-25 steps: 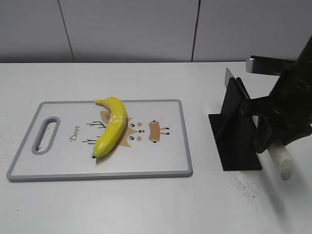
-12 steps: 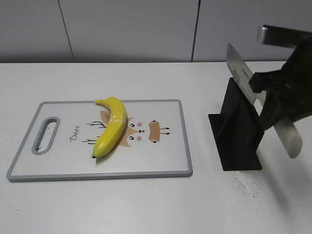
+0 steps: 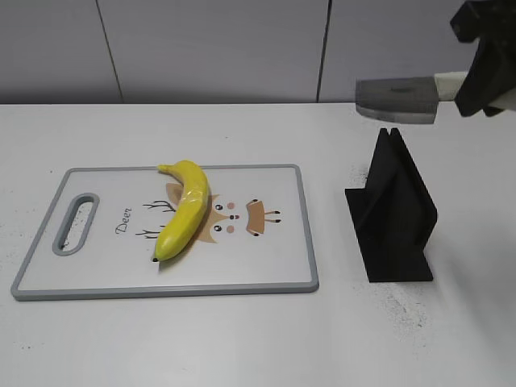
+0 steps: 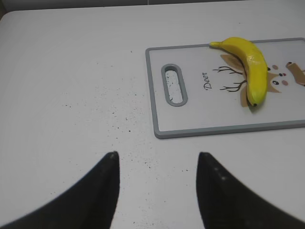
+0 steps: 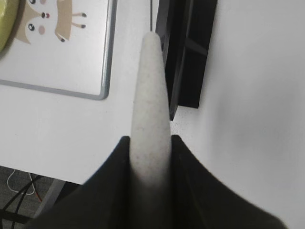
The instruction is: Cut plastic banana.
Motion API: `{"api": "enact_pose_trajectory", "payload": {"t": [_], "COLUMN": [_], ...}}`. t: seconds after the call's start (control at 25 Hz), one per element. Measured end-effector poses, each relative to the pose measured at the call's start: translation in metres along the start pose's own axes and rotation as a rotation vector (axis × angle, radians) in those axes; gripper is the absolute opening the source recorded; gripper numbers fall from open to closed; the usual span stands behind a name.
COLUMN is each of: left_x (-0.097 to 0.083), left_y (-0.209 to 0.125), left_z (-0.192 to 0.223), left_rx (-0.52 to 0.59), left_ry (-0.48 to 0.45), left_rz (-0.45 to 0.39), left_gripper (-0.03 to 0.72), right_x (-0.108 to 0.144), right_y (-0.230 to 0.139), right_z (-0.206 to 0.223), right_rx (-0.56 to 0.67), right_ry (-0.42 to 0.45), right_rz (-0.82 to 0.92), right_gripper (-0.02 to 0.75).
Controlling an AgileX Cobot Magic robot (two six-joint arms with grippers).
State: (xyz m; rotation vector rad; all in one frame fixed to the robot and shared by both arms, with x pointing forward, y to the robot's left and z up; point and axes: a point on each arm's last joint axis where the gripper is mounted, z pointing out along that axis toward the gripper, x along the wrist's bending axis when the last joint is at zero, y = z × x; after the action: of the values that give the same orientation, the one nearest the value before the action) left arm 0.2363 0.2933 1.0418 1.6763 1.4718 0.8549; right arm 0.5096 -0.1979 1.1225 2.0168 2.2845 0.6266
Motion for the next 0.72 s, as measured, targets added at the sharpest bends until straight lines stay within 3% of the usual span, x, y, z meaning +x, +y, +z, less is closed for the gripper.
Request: {"api": "enact_pose_trajectory", "payload": {"t": [0.16, 0.36, 0.64, 0.72], "left_x": [0.000, 0.001, 0.003, 0.003], "left_y": [0.004, 0.028, 0.091, 0.111], "left_z": [-0.003, -0.013, -0.001, 0.009], "left_rx": [-0.028, -0.149, -0.177, -0.172], "left_ry": [0.004, 0.020, -0.013, -0.040], "left_rz": [0.014, 0.052, 0.149, 0.170], "left_gripper": [0.499, 0.499, 0.499, 0.499], "right_x": [0.005, 0.010, 0.013, 0.017], "right_y": [0.010, 0.018, 0.028, 0.032], "right_z": [-0.018, -0.036, -0.036, -0.033], "right_rx": [-0.069, -0.136, -0.230, -0.258], "right_ry": [0.011, 0.015, -0.009, 0.018], "right_rz": [-0.050, -0.189, -0.533, -0.656], "right_gripper": [0.164, 0.164, 0.164, 0.164]}}
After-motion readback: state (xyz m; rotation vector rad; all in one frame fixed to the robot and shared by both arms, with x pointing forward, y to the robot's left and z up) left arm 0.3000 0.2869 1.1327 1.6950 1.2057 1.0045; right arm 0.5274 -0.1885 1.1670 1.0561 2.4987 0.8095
